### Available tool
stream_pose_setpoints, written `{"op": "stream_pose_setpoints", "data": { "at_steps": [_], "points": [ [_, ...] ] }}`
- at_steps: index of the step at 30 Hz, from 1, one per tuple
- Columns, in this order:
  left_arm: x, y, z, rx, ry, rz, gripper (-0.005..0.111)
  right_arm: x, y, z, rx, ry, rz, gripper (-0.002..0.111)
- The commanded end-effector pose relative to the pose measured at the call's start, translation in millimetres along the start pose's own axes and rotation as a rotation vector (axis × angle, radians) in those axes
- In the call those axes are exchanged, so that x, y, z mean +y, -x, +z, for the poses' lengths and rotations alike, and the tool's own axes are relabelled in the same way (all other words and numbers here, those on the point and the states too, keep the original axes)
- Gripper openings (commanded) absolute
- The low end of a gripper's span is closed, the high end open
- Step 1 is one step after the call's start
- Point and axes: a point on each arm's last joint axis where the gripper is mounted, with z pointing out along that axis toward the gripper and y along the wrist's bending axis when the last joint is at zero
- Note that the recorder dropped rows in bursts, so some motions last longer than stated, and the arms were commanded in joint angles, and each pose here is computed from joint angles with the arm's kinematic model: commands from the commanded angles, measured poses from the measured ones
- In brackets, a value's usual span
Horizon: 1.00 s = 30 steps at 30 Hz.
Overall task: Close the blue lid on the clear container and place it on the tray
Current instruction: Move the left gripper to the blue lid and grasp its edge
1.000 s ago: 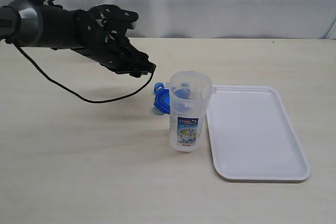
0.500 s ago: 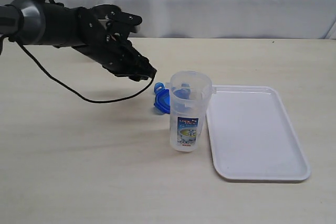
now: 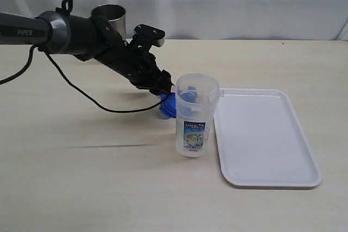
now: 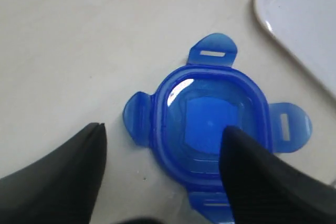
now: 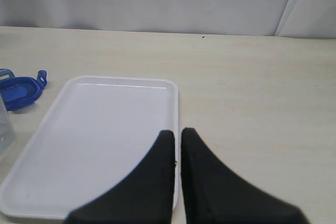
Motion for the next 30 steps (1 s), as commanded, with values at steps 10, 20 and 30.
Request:
{"op": "stream_pose_setpoints", "data": {
  "at_steps": [10, 20, 30],
  "points": [
    [6.1, -2.9, 23.4, -0.099, 0.017, 0.017, 0.059, -0.2, -0.3, -0.1, -0.007, -0.004, 0.000, 0.005],
    [10.8, -10.2, 36.5, -0.110, 0.036, 0.020, 0.040, -0.2, -0.3, -0.1, -0.007, -0.004, 0.000, 0.005],
    [10.0, -10.5, 36.6, -0.107, 0.027, 0.023, 0.039, -0.2, -0.3, -0.1, -0.007, -0.004, 0.000, 0.005]
  ]
}}
